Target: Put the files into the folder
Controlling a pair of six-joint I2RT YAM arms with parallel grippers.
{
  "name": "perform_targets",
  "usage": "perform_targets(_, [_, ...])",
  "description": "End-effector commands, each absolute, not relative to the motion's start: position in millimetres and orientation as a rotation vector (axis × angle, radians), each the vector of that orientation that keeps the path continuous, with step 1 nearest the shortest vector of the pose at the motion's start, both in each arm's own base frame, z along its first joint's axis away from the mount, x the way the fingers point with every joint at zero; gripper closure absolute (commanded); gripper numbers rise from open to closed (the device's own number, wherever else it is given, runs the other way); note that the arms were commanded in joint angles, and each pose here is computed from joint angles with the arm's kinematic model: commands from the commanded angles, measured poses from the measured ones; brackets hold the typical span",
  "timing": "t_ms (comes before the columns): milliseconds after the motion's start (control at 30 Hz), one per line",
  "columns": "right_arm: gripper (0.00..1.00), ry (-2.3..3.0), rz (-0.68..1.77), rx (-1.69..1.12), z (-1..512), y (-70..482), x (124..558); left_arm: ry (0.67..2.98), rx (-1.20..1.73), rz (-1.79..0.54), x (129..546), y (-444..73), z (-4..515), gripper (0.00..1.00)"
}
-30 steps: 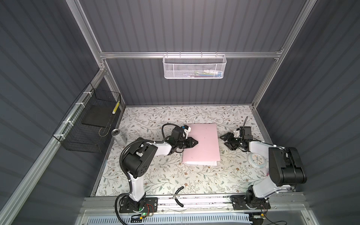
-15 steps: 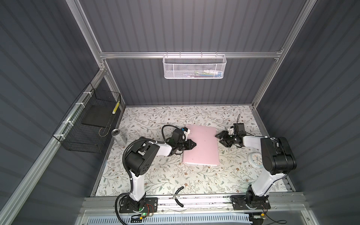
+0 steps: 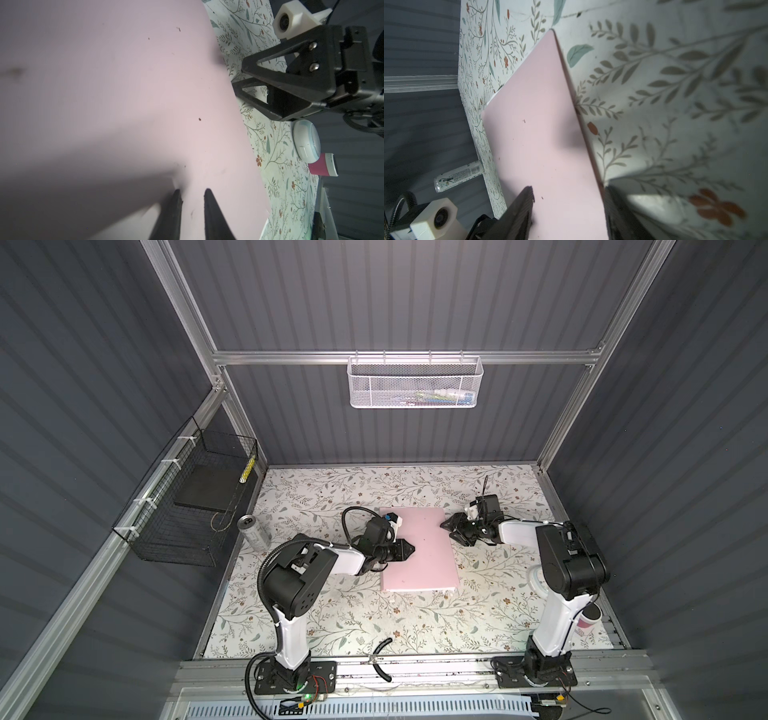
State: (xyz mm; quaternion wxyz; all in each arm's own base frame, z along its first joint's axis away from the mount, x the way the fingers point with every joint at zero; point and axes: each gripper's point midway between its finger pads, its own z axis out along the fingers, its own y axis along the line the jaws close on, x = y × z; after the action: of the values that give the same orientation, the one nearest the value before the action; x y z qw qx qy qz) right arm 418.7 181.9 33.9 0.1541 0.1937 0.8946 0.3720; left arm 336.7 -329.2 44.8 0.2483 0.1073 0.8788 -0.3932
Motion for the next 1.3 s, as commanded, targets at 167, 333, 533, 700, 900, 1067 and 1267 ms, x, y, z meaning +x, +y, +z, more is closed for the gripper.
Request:
perform_targets(167, [0.42, 2.631, 1.031, 0.606, 27, 192, 398, 2.434, 0.292, -0.91, 336, -310, 38, 0.7])
perform_targets(333, [0.4, 2.575, 0.899, 0.572, 52, 174, 399, 2.374, 0.31, -0.843, 345, -305, 63, 0.61])
perform_targets(533, [0.36, 2.494, 0.613, 0.466, 94, 128, 403, 2.269, 0.305, -0.62, 357, -275, 118, 0.39])
perform_targets(700, [0.18, 2.396, 0.538, 0.418, 130, 101, 392, 2.143, 0.12, -0.226, 369, -203, 154, 0.0])
perform_targets(900, [0.11, 2.312, 0.369, 0.326, 162, 77, 379, 1.854, 0.021, 0.171, 365, -129, 180, 0.0])
perform_targets(1067, [0.06, 2.251, 0.318, 0.242, 163, 77, 371, 1.669, 0.058, 0.427, 373, -95, 178, 0.0])
perform_targets(1267, [0.02, 2.0, 0.236, 0.044, 174, 87, 361, 1.69, -0.024, 0.526, 402, -51, 155, 0.0])
